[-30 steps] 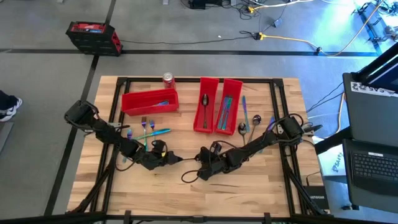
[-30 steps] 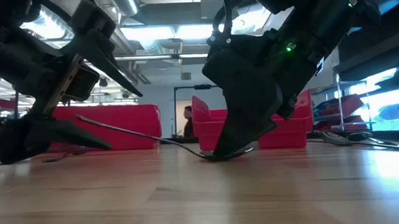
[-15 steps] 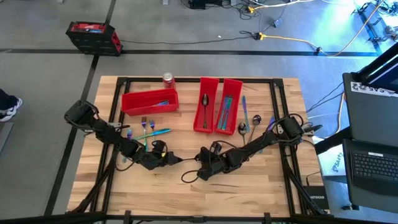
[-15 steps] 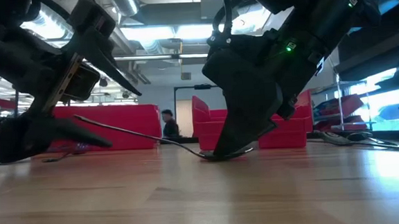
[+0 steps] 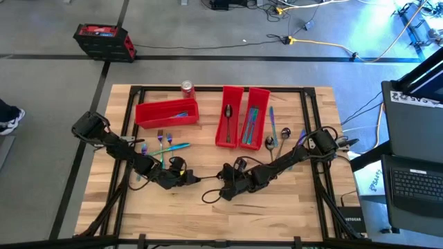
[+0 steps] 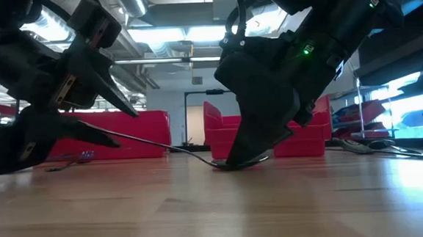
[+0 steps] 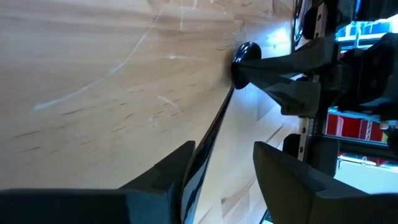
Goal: Sort silverware
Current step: Put the black spoon into the middle red bin
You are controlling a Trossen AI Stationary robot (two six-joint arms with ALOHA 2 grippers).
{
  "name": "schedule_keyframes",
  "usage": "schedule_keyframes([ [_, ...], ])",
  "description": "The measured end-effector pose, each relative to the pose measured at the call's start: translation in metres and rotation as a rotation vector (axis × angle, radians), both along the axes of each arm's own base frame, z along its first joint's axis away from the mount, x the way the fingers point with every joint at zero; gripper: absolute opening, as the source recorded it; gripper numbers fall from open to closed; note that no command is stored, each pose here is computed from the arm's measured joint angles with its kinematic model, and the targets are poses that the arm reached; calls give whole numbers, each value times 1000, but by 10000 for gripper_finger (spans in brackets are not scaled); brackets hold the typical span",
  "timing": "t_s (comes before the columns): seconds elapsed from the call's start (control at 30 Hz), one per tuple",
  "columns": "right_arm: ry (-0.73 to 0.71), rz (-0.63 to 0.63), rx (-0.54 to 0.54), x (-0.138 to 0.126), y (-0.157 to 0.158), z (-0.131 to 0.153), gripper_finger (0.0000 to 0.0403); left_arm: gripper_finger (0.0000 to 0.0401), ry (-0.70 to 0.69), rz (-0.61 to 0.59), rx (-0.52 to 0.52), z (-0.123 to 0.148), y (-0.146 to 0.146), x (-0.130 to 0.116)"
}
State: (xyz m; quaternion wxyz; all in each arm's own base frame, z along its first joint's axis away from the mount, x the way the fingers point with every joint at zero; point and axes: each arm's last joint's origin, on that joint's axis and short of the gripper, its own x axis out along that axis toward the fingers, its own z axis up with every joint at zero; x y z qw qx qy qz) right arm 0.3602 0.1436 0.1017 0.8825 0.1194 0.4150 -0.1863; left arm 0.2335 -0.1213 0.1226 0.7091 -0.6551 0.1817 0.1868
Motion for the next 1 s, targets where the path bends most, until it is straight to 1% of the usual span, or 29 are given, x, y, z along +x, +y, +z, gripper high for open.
schedule_keyframes([
  [0.27, 3, 12, -15, 0, 0, 0, 0, 149, 11, -2, 15, -1, 0, -1],
  [0.37, 2, 11, -19, 0, 0, 0, 0, 137, 19, -4, 25, -2, 1, -1],
  [0.43, 2, 11, -19, 0, 0, 0, 0, 118, 18, -1, 26, -2, 1, -1],
  [0.63, -3, 11, -18, 0, 0, 0, 0, 32, 13, 12, 36, -2, 1, -1],
  [0.7, -9, 8, -21, 1, 0, 0, 0, 11, -1, 21, 35, 0, 1, 0],
  [0.77, -13, 5, -23, 1, 0, 0, 0, 7, -7, 34, 37, 0, 1, 0],
  [0.93, -15, 5, -23, 1, 0, 0, 0, 18, -12, 36, 55, 0, 2, 0],
  [1.0, -16, 6, -22, 1, 0, 0, 0, 12, -14, 30, 64, 1, 2, 0],
])
